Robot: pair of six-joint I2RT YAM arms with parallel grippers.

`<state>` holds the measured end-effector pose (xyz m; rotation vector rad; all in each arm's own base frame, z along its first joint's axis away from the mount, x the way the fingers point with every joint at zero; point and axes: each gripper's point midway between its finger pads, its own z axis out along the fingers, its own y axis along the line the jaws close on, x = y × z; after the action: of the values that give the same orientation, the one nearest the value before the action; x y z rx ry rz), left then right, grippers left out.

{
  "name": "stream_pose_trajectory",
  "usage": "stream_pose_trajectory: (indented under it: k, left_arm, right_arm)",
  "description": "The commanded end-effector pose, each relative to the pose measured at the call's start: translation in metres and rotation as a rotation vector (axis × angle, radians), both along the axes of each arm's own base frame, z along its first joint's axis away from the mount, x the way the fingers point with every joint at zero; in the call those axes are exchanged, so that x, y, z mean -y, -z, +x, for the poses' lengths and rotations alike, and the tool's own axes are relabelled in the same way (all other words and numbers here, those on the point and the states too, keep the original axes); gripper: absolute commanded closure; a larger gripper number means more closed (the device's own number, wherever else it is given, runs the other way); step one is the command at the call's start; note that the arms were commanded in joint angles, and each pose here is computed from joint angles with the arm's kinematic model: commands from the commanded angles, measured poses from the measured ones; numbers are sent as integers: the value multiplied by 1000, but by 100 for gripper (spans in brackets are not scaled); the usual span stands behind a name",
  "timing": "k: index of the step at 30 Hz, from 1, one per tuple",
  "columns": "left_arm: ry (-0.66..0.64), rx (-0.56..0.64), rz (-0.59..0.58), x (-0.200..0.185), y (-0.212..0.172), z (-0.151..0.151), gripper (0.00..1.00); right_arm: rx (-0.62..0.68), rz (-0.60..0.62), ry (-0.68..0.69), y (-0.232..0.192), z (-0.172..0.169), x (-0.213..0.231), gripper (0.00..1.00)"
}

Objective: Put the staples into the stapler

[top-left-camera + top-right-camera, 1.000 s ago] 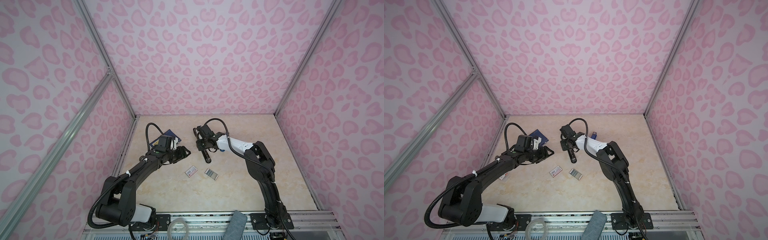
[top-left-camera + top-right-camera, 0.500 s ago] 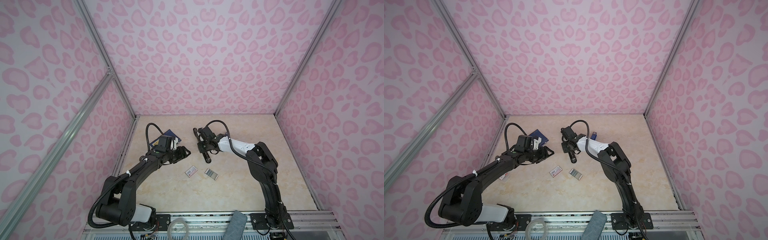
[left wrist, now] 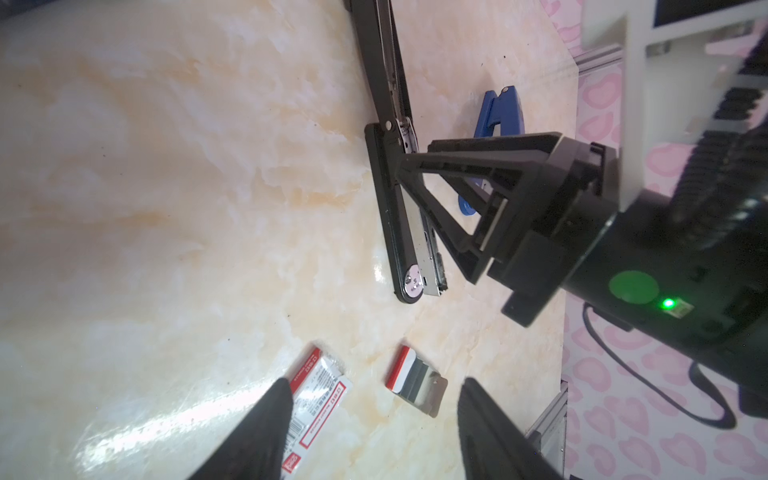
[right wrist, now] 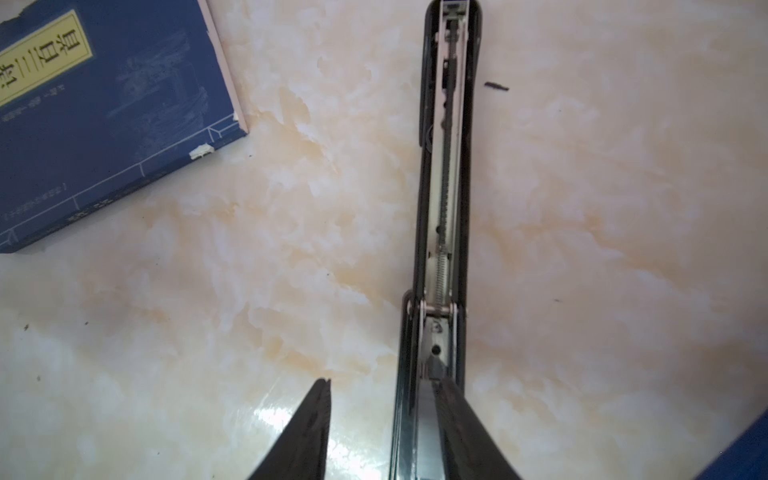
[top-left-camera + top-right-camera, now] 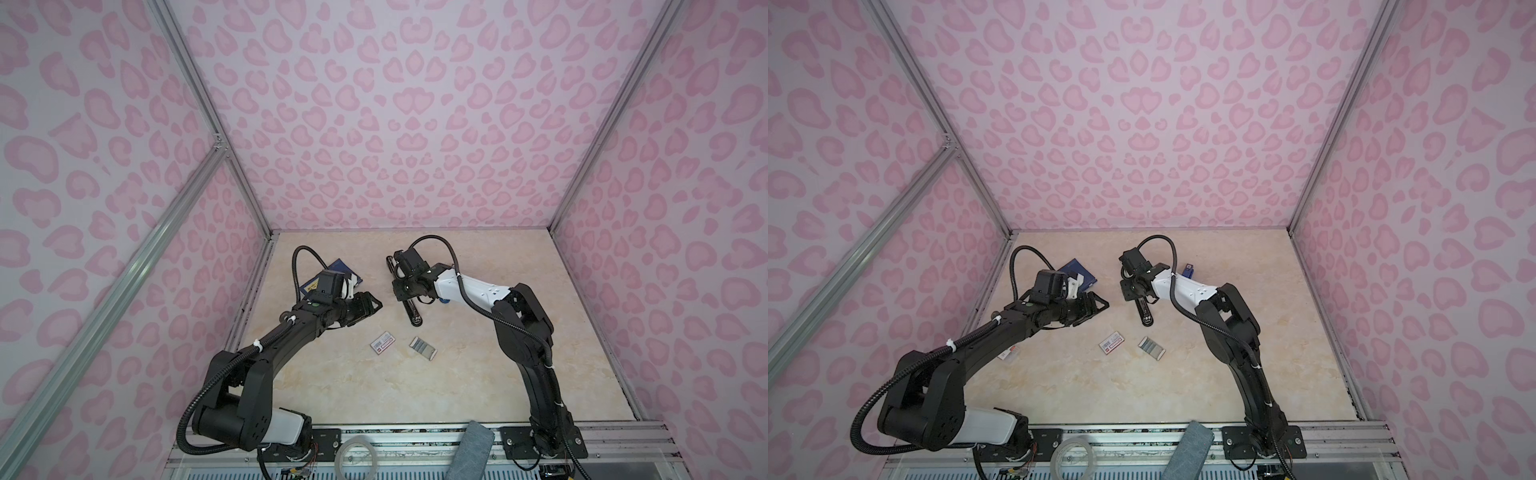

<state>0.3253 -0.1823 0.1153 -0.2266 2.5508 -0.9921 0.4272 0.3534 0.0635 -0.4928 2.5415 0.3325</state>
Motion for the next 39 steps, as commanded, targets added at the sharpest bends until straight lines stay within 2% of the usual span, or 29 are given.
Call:
stream_pose_trajectory:
  k: [1, 21, 26, 29, 39]
  left_arm:
    - [5, 25, -12, 1, -7, 2, 34]
    - [8, 25, -14, 3, -6, 4, 34]
    - [8, 22, -15, 3, -5, 4, 34]
    - [7, 23, -15, 3, -5, 3, 34]
    - [6, 21, -9, 1, -4, 1, 34]
  right_arm:
    - [-23, -46, -5, 12, 0, 4, 56]
    - [-58, -32, -14, 17, -20, 12, 63]
    - [-41, -22, -13, 8, -19, 11, 62]
    - [-31, -26, -11, 4, -13, 10, 58]
    - [-49, -47, -14, 15, 1, 1, 55]
